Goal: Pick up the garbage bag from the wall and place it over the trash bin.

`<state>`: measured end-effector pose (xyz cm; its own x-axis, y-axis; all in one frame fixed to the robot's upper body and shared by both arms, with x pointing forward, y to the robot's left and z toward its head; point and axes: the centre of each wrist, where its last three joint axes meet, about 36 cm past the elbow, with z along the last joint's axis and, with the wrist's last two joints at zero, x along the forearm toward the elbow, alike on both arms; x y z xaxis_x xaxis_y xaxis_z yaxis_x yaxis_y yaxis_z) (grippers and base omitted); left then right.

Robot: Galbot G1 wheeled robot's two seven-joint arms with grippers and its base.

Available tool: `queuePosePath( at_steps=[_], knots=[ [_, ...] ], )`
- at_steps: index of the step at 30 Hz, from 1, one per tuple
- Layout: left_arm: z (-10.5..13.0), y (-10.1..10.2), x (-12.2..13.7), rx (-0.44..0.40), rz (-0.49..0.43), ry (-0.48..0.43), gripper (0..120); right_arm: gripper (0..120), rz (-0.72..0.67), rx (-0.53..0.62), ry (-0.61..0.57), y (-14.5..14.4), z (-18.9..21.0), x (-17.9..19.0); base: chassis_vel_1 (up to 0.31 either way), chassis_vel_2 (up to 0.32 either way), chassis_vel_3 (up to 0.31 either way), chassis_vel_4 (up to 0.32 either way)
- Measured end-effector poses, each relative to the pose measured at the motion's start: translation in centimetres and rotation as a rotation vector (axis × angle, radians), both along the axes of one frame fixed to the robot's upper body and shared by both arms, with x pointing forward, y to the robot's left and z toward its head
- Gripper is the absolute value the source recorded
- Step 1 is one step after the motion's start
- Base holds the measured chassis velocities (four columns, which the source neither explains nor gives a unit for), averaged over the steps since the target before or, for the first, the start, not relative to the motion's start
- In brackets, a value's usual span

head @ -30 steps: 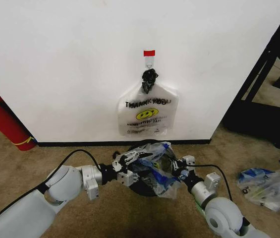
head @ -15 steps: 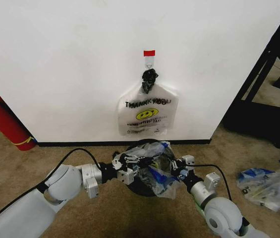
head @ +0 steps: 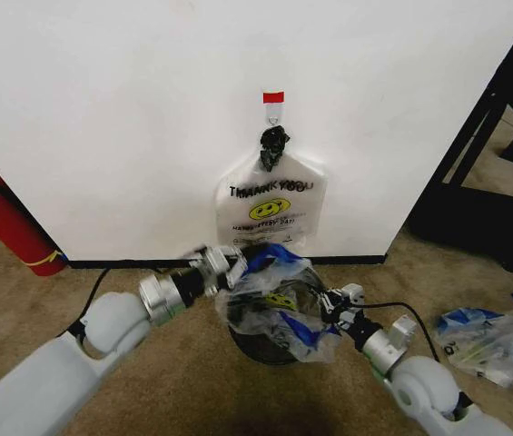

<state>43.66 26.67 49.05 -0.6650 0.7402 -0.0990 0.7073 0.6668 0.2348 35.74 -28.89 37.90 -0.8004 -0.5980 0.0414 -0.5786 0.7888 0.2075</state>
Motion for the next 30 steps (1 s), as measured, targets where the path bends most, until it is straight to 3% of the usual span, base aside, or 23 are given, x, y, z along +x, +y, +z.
queuePosePath(
  at_steps=[6,14,24,30],
  knots=[
    [-1.7,1.2,0.5,0.012,0.048,0.056,0,0,-0.016,0.103,0.01,-0.1,-0.5,0.1,0.0,0.0,0.0,0.0],
    [-3.8,1.6,0.8,0.063,-0.026,0.047,0,0,-0.043,0.3,0.047,1.5,0.0,-0.7,0.0,0.0,0.0,0.0],
    [-4.9,1.9,1.2,0.039,0.013,0.017,0,0,-0.069,0.343,0.068,2.3,0.5,-1.8,0.0,0.0,0.0,0.0],
    [-6.3,2.6,1.1,0.015,0.09,0.026,19,0,-0.153,0.333,0.109,4.0,0.1,-2.6,0.0,0.0,0.0,0.0]
  ],
)
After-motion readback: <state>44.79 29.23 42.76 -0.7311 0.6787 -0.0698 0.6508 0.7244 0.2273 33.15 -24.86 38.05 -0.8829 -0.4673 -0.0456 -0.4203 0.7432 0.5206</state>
